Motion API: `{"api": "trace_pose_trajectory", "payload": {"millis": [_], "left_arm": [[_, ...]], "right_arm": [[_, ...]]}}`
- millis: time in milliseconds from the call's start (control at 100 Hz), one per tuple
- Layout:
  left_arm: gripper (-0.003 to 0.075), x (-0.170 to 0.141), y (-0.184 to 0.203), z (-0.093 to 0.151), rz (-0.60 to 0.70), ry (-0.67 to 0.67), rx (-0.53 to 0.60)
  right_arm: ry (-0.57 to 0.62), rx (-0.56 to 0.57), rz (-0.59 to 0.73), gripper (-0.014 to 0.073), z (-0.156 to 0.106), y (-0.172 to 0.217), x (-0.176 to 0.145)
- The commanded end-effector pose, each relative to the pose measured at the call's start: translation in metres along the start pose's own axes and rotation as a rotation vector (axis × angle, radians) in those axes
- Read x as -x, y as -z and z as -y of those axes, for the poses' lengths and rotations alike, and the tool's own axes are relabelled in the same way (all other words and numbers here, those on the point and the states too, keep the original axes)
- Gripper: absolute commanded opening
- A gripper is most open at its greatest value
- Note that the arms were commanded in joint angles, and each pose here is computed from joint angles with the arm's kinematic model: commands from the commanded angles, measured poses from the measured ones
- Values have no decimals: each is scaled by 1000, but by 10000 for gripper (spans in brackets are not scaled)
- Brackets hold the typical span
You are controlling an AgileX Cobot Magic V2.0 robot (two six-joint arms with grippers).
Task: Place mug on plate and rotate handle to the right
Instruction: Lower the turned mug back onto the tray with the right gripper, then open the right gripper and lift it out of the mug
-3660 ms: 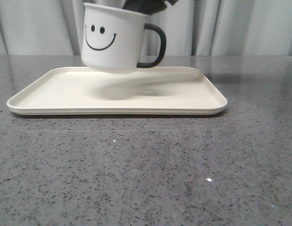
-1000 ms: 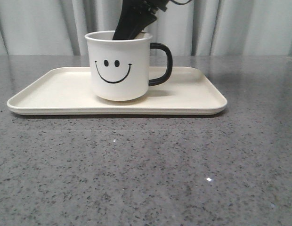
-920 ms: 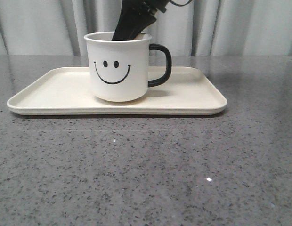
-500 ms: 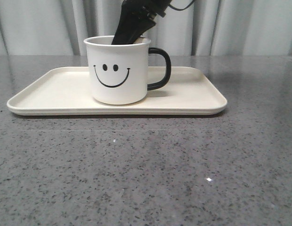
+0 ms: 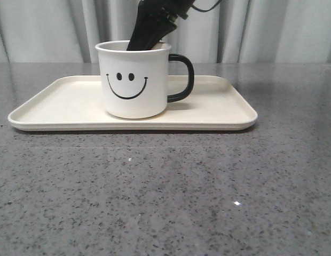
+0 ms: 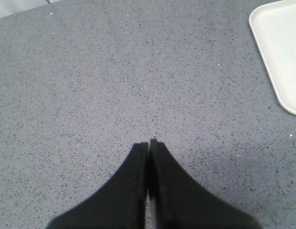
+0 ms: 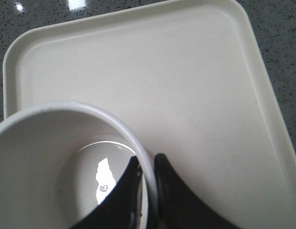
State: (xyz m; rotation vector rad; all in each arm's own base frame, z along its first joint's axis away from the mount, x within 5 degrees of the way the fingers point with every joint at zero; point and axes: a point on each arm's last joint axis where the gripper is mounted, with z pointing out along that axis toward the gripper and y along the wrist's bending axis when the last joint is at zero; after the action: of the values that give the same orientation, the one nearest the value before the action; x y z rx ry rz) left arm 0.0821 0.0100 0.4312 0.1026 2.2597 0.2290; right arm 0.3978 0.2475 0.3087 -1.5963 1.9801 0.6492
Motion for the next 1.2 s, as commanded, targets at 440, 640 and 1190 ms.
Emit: {"api": "trace_pose_trajectory", "payload": {"millis": [440, 640, 1190], "left_arm": [[-20, 7, 5, -2, 60, 12, 11], [-20, 7, 5, -2, 60, 12, 11], [-20, 7, 5, -2, 60, 12, 11]], "right_arm": [[50, 40, 30, 12, -19, 32, 15], [49, 40, 30, 171, -19, 32, 15], [74, -7, 74, 207, -20, 48, 28]]}}
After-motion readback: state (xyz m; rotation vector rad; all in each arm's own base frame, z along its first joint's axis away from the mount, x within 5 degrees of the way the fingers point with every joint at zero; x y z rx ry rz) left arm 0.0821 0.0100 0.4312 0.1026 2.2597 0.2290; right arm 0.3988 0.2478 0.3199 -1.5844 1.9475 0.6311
